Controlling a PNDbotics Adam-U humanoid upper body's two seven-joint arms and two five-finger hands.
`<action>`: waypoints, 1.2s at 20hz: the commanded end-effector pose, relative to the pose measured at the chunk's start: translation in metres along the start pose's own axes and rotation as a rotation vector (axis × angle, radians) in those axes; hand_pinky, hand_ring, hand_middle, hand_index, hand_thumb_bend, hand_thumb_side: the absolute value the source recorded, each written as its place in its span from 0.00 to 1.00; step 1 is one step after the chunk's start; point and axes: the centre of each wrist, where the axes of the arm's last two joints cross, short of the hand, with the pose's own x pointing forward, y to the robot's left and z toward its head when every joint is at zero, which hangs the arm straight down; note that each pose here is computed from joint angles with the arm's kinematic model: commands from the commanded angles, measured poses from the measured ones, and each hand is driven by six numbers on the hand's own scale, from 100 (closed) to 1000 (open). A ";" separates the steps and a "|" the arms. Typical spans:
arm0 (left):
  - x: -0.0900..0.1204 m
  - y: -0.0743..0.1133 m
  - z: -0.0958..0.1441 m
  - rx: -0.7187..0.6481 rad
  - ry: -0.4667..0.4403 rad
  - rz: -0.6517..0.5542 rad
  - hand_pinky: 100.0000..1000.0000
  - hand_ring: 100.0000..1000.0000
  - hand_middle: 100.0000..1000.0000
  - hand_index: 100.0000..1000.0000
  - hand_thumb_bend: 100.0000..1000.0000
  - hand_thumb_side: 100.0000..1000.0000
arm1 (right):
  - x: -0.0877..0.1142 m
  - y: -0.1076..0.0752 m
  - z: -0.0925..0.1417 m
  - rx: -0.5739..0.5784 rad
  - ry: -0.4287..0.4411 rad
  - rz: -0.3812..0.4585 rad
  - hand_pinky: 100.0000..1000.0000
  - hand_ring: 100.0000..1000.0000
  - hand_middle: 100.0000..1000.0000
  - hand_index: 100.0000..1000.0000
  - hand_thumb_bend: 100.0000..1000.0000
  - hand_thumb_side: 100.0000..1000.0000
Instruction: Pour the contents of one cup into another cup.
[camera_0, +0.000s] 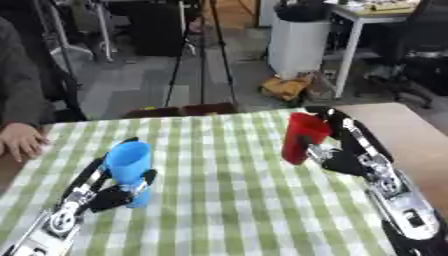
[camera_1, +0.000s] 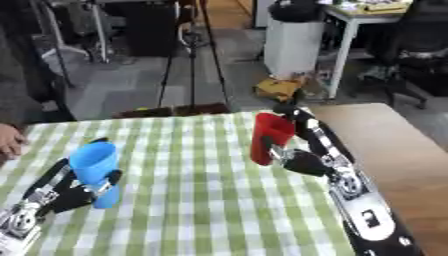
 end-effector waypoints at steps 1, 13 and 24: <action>0.005 0.007 -0.001 0.001 -0.019 -0.015 0.40 0.45 0.51 0.70 0.12 0.47 | 0.006 -0.014 -0.005 -0.017 -0.021 0.025 0.64 0.56 0.50 0.84 0.24 0.22; 0.006 -0.002 -0.003 -0.041 -0.024 -0.016 0.40 0.45 0.51 0.70 0.12 0.48 | 0.011 -0.017 -0.017 0.008 -0.048 0.043 0.64 0.56 0.50 0.84 0.24 0.22; 0.010 -0.014 -0.009 -0.099 -0.041 -0.023 0.41 0.44 0.51 0.70 0.12 0.49 | 0.026 -0.016 -0.049 0.081 -0.128 0.100 0.64 0.56 0.50 0.83 0.24 0.22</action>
